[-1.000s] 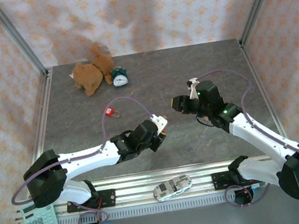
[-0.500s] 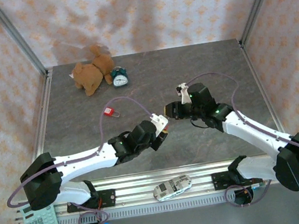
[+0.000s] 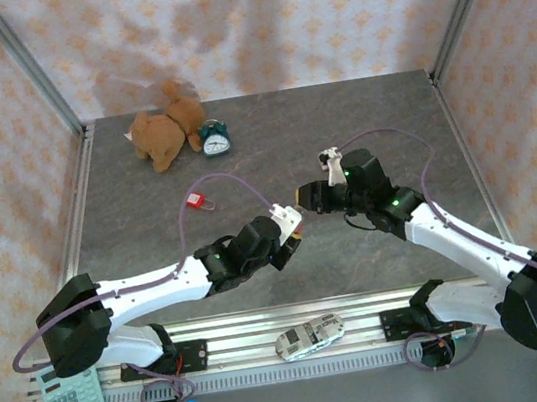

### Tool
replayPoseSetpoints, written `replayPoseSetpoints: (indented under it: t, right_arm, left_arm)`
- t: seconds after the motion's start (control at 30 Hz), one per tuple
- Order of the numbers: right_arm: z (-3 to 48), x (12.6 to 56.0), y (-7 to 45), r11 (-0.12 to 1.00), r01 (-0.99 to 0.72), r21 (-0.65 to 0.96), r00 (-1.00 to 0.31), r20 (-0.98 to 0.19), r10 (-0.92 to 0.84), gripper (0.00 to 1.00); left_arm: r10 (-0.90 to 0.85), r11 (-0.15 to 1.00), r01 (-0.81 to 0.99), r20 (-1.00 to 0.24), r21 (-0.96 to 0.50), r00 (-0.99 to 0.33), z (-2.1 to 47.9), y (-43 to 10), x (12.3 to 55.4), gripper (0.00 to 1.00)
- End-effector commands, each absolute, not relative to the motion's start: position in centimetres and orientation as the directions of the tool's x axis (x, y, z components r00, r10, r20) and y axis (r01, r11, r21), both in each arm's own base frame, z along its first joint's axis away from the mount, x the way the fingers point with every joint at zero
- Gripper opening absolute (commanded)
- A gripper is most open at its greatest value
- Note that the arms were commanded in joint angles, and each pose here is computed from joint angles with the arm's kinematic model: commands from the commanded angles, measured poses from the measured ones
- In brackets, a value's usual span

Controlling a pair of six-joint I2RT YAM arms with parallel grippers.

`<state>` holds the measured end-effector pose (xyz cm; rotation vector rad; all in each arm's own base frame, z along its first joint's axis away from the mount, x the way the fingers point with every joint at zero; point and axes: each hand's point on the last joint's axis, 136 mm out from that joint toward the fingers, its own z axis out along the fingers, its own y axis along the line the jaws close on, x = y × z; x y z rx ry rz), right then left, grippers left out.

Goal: Unlock with the key

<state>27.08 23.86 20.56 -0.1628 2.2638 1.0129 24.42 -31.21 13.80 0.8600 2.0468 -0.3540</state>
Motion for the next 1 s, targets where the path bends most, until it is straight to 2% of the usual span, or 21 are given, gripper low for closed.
replayPoseSetpoints:
  t: [0.0, 0.3, 0.6, 0.97]
  right_arm:
    - [20.3, 26.8, 24.0, 0.688, -0.366, 0.627, -0.784, -0.606, 0.135, 0.29]
    - [18.6, 26.0, 25.5, 0.674, -0.388, 0.629, -0.817, -0.573, 0.065, 0.22]
    - [17.5, 25.4, 25.4, 0.682, -0.392, 0.617, -0.822, -0.569, 0.042, 0.06]
    - [15.2, 23.5, 25.8, 0.689, -0.414, 0.595, -0.829, -0.559, -0.016, 0.0]
  left_arm:
    - [0.413, 0.731, 0.679, -0.832, 0.061, -0.37, 14.6, -31.8, 24.8, 0.26]
    - [0.402, 0.729, 0.683, -0.837, 0.047, -0.372, 14.8, -32.0, 24.7, 0.26]
    - [0.334, 0.756, 0.654, -0.869, 0.017, -0.364, 15.9, -32.0, 25.2, 0.24]
    - [0.258, 0.779, 0.627, -0.908, -0.007, -0.331, 18.4, -32.2, 26.0, 0.21]
